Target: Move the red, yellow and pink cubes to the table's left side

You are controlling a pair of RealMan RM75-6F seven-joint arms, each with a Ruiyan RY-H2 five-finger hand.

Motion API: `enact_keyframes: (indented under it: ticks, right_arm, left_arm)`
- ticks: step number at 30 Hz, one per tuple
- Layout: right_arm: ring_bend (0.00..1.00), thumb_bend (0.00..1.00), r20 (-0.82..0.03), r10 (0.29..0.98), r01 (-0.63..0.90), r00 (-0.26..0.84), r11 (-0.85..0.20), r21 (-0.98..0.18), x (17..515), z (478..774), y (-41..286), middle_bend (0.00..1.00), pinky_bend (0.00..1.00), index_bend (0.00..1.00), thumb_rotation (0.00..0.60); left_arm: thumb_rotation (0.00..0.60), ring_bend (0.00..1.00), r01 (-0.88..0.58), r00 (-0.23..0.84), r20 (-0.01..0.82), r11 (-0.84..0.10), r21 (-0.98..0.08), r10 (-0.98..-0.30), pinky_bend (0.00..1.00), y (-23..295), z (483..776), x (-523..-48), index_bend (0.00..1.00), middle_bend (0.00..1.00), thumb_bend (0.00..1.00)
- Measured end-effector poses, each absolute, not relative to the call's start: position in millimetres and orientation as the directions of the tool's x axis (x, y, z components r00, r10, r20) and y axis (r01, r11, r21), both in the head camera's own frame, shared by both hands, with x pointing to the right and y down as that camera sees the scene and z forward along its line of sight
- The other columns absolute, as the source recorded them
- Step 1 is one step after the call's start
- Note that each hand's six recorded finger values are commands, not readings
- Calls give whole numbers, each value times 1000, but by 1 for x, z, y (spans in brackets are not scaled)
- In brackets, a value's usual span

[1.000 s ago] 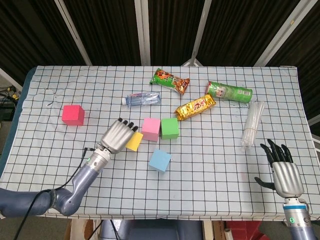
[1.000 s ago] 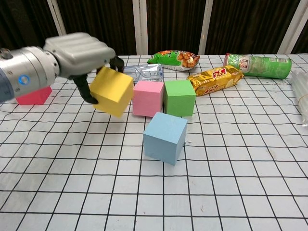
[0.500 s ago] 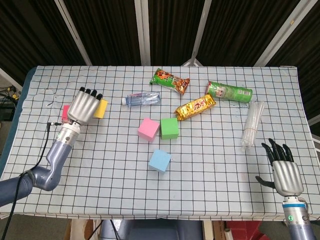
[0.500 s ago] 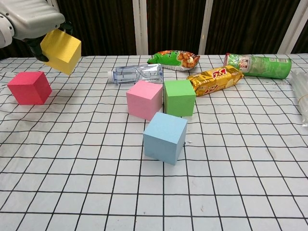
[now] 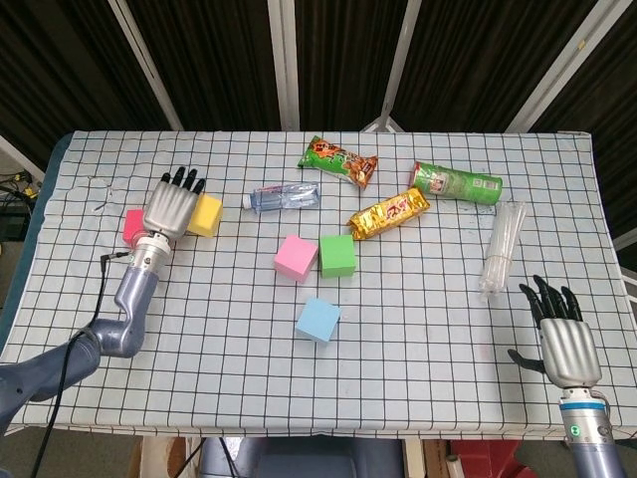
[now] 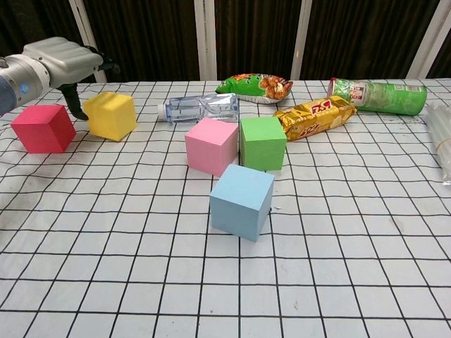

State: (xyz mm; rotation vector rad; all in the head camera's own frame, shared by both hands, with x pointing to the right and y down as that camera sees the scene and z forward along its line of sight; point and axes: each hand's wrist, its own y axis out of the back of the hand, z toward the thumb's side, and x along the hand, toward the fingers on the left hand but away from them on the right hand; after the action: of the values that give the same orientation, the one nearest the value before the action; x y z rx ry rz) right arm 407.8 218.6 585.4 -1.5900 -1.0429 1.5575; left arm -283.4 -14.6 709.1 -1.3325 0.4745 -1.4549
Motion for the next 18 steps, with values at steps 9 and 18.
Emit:
enact_keyframes:
  ticks: [9, 18]
  right_arm:
    - [112, 59, -461, 887, 90, -13, -458, -884, 404, 585, 220, 27, 0, 124, 600]
    - [114, 59, -454, 891, 108, -11, -451, -886, 406, 580, 220, 27, 0, 124, 600]
  left_arm:
    - [600, 0, 129, 266, 498, -481, -867, -826, 115, 1, 690, -234, 8, 0, 0]
    - [600, 0, 55, 361, 541, -562, -825, -760, 107, 21, 644, -191, 7, 0, 0]
